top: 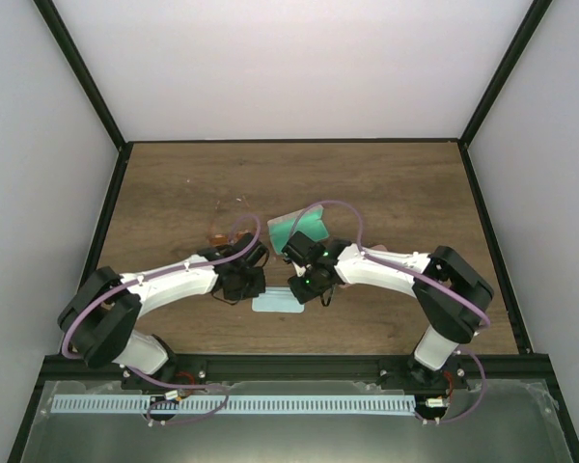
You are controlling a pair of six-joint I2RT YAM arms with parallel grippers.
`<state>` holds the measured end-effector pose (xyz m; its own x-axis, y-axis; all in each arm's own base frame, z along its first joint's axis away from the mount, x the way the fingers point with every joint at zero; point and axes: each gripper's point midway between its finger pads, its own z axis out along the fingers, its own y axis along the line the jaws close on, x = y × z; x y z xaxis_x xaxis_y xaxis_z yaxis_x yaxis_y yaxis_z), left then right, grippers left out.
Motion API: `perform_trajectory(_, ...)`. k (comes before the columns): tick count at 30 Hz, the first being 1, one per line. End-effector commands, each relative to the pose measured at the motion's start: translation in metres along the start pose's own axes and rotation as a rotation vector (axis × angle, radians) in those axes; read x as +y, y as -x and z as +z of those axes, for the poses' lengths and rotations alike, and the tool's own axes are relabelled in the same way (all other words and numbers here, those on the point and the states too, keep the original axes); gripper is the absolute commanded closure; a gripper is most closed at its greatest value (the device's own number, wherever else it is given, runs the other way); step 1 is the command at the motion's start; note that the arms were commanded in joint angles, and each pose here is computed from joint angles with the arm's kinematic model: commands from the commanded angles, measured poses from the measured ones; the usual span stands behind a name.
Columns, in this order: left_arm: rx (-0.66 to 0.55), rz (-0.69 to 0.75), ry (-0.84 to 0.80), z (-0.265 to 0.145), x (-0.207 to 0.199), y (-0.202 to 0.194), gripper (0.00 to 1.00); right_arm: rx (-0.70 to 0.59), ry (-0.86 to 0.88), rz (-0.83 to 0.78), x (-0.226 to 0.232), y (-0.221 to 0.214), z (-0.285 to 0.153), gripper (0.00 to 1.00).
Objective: Organize the sunglasses
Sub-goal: Fold the glasses cleaning cloth at the center of the board.
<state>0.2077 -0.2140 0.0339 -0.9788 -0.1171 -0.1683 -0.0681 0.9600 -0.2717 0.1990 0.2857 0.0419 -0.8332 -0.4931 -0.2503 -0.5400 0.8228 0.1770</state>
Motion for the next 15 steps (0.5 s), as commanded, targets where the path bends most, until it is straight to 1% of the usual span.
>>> perform_trajectory(1,0.001,-0.015,0.001,-0.0009,0.0043,-0.0050,0.96,-0.021,0.003,0.002,0.0022,0.0023,-0.0075,0.99)
perform_trajectory(15,0.021,-0.013,0.006,0.0053,0.0063,-0.0090,0.96,-0.013,0.020,0.004,0.0052,0.0013,-0.0049,0.99)
